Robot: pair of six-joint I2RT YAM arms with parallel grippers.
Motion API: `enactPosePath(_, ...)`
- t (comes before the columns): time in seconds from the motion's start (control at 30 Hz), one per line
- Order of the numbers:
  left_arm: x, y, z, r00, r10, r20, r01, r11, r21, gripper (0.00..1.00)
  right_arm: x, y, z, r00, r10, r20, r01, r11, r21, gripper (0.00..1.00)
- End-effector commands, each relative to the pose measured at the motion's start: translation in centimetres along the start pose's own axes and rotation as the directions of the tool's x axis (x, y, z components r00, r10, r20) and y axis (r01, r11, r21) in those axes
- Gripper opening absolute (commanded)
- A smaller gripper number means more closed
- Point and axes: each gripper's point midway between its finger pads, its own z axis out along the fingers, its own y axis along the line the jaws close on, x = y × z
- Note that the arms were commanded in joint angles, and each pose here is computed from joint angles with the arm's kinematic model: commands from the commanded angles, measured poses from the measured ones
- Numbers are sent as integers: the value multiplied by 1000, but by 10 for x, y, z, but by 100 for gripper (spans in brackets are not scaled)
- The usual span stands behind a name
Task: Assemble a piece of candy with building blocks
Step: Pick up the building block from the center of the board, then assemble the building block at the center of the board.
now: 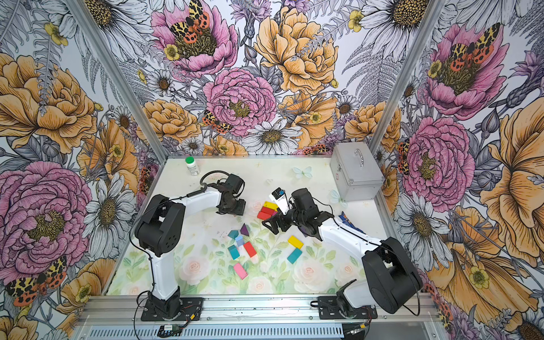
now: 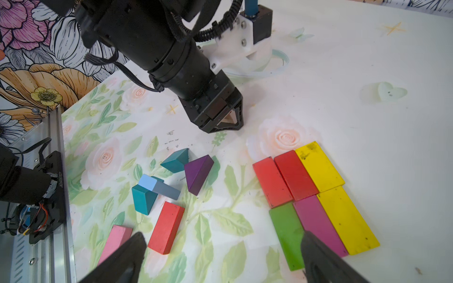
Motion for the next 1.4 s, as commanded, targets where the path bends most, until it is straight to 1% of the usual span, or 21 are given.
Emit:
enactPosePath(0.0,-11,-7,-6,1000,4,21,-4,1000,30,51,1,-7,1,1000,6,5,-6,1000,27,99)
enactPosePath(0.17,-22,-14,-14,999,9,49,-11,999,43,51,1,-13,-2,1000,14,1,-14,998,62,99)
enactPosePath(0.23,-30,-23,-21,997,22,68,-26,998,49,50,1,-17,-6,1000,16,-6,-16,996,88,99)
enactPosePath(0.33,-46,-47,-30,994,42,98,-51,995,84,50,2,-28,-20,999,34,-4,-33,987,155,99)
enactPosePath(0.53,-81,-93,-30,990,54,133,-77,983,168,50,9,-52,-49,993,105,59,-117,954,277,99)
enactPosePath(0.67,-102,-127,-32,983,80,163,-114,971,211,49,15,-69,-60,984,156,85,-175,925,337,99)
enactPosePath(0.77,-110,-152,-31,978,105,178,-147,959,241,50,17,-77,-63,979,182,96,-205,909,362,99)
enactPosePath(0.9,-113,-182,-25,968,152,197,-200,947,251,50,18,-81,-68,976,190,108,-217,901,375,99)
enactPosePath(1.03,-112,-197,-15,964,183,193,-227,943,242,50,18,-84,-72,974,194,119,-225,895,384,99)
enactPosePath(1.23,-106,-200,1,966,204,160,-235,950,207,50,20,-87,-75,972,198,124,-231,892,389,99)
enactPosePath(1.37,-99,-195,8,967,215,134,-236,957,169,50,18,-89,-76,972,200,128,-234,890,391,99)
